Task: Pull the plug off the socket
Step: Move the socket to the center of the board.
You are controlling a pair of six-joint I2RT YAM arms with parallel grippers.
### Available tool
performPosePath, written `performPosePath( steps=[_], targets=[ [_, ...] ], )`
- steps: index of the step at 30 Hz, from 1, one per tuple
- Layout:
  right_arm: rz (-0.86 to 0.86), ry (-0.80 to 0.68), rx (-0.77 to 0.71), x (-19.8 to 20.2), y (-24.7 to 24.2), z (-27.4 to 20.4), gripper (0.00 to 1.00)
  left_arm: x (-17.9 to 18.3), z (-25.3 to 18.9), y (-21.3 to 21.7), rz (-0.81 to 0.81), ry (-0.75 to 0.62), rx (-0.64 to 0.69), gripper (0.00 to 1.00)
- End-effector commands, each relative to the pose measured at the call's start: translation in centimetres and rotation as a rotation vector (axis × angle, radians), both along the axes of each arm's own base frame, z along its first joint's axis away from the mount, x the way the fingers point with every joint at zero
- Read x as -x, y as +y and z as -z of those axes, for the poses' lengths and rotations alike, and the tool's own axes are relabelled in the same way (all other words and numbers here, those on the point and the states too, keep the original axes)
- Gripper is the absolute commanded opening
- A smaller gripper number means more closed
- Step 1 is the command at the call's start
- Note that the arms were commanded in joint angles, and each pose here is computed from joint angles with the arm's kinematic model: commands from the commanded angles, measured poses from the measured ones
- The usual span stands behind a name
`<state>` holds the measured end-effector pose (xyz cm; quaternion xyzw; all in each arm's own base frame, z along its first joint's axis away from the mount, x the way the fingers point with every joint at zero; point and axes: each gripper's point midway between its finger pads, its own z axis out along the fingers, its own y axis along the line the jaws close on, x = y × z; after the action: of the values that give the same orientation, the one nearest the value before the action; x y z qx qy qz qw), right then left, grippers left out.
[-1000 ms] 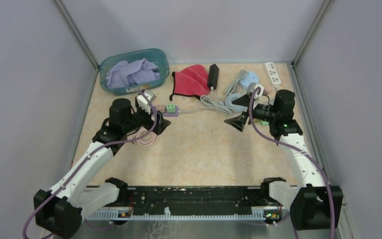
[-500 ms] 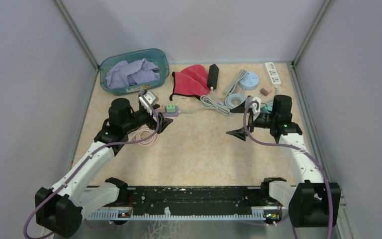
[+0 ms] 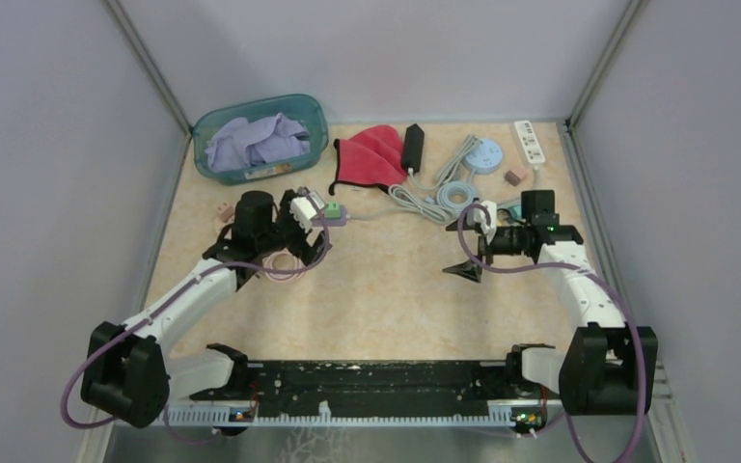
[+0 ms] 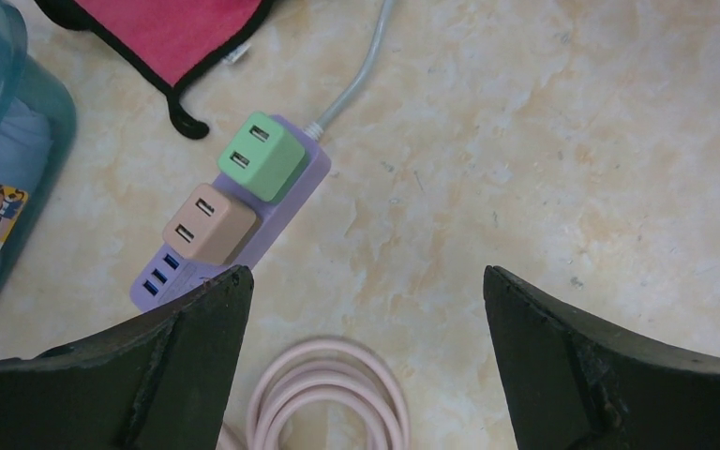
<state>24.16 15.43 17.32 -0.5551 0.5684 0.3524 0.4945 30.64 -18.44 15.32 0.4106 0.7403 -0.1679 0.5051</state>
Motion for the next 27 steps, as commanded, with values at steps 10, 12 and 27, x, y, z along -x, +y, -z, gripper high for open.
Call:
performPosePath(
  steps=[10,12,27],
  targets=[
    [-0.015,-0.086,0.051,-0.9,-0.5,-0.5,0.99,-2.7,2.8,1.4,0.1,0.006,-0.267,0.94],
    [-0.016,-0.078,0.05,-0.9,-0.5,-0.3,0.99,-2.8,3.2,1.3,0.135,-0.001,-0.273,0.9],
    [-0.041,-0.038,0.053,-0.7,-0.4,0.7,0.99,-8.3,4.0,4.0,0.24,-0.042,-0.239,0.72]
  ],
)
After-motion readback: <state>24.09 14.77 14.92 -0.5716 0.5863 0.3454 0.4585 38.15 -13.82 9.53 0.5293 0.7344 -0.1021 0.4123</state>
